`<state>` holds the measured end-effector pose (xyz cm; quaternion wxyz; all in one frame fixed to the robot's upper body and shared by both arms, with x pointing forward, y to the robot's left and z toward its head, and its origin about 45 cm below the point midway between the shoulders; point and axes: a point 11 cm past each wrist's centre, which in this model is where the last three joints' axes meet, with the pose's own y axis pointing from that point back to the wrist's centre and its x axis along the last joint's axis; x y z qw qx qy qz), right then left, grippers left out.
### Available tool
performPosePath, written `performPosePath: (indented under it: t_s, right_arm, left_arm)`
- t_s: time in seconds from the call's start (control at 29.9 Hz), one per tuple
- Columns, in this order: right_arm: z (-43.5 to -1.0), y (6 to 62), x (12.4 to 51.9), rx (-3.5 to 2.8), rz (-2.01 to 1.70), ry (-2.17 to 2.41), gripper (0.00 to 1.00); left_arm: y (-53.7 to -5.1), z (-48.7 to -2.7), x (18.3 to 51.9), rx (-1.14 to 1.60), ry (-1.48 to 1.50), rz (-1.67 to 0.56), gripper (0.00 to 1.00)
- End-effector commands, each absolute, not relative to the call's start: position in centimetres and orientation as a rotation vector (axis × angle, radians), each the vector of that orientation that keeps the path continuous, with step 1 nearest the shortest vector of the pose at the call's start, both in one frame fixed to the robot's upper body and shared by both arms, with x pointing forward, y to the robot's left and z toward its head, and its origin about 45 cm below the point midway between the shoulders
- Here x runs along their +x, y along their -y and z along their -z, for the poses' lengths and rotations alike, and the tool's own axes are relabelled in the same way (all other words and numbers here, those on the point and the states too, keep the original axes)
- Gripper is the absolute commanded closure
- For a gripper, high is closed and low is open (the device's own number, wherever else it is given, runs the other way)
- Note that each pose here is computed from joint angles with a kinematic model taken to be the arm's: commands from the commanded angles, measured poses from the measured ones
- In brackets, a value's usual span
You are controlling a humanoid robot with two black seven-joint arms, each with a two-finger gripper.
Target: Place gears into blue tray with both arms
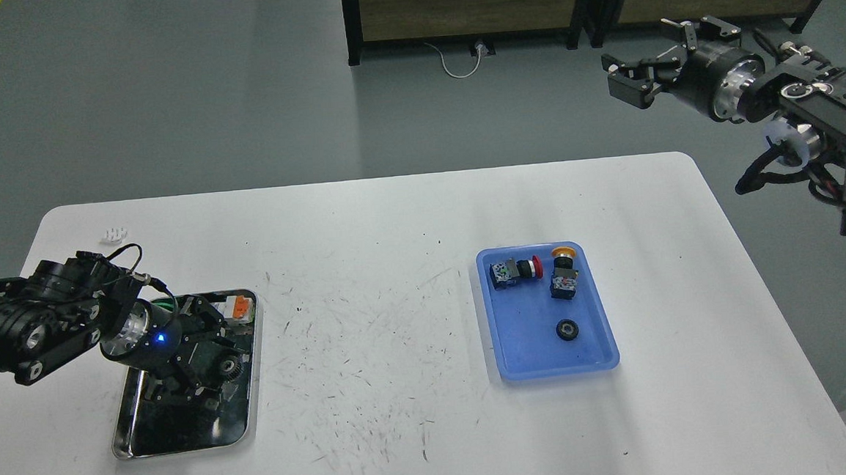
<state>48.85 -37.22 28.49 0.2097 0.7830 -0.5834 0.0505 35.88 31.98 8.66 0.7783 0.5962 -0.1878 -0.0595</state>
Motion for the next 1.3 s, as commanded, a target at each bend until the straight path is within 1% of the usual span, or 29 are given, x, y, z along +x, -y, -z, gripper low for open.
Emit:
performPosePath:
  t_s: [0.0,0.4,0.47,0.8,1.04,1.27]
  right_arm:
    - [-28.49,37.22,48.85,2.178,-0.141,1.622,0.05]
    - [-28.48,37.23,48.85,2.176,-0.139,1.622,0.05]
    - [-28.48,37.23,48.85,2.176,-0.139,1.622,0.05]
    - [-28.48,37.23,48.85,2.176,-0.139,1.622,0.05]
    - [-28.48,37.28,48.85,2.175,-0.139,1.623,0.05]
    - [-28.37,37.27,48.84,2.174,-0.137,1.623,0.05]
  left_arm:
    - [-31.99,-8.65,35.87,1.29,0.406,0.129,0.4]
    - [-32.21,-8.63,35.81,1.297,0.405,0.134,0.49]
    - [-32.21,-8.63,35.81,1.297,0.405,0.134,0.53]
    - [-32.16,-8.71,35.87,1.297,0.408,0.135,0.62]
    - [-32.21,-8.69,35.82,1.3,0.408,0.141,0.66]
    - [-32.01,-9.08,36.15,1.298,0.417,0.139,0.67]
